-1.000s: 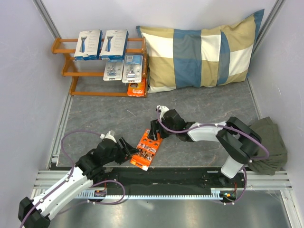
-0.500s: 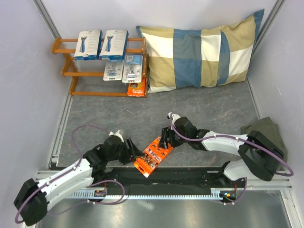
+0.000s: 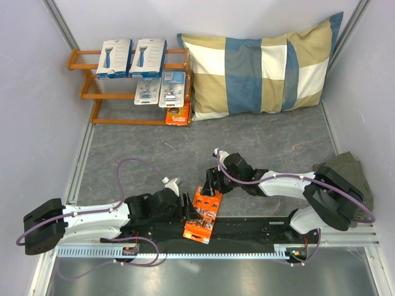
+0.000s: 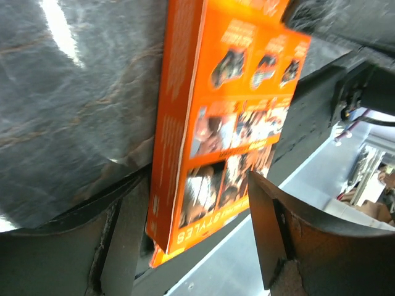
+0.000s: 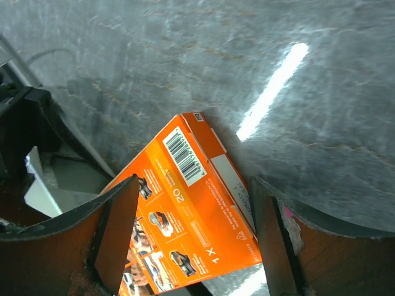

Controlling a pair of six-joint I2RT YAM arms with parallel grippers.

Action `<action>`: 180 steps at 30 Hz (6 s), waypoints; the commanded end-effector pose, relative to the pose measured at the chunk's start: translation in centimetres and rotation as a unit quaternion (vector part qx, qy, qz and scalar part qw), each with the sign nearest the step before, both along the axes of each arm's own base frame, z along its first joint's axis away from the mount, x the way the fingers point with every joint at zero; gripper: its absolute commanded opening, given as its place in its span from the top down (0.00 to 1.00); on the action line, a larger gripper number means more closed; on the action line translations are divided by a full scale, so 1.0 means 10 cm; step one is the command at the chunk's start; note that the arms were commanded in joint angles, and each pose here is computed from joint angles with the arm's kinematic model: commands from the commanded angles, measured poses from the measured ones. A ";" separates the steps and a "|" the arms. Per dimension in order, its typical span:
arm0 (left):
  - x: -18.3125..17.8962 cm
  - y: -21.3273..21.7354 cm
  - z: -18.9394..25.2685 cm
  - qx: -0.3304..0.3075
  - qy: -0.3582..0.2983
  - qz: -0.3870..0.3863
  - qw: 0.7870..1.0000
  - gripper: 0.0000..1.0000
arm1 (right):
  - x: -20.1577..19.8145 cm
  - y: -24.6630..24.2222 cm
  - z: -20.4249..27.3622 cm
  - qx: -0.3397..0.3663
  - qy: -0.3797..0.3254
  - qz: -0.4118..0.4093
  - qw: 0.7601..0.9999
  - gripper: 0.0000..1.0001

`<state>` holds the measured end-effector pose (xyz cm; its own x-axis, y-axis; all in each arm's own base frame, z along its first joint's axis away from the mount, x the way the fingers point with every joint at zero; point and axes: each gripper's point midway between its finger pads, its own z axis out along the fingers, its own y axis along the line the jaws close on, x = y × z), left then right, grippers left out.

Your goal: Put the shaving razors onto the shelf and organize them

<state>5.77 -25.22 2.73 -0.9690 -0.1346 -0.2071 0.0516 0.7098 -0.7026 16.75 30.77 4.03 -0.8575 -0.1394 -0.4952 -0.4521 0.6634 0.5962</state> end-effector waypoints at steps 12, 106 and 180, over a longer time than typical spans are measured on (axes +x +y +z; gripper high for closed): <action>-0.06 -0.39 0.11 -0.112 -0.030 0.033 0.993 0.44 | -0.19 0.32 0.24 0.069 0.000 0.040 0.997 0.21; 1.38 0.35 0.65 -0.179 -0.131 0.087 0.971 0.00 | 0.72 -0.25 1.38 0.348 -0.077 -0.082 0.931 0.94; 1.96 0.32 1.18 -0.274 -0.210 0.140 0.928 0.98 | 1.47 -0.22 1.55 0.368 -0.117 -0.217 0.896 0.02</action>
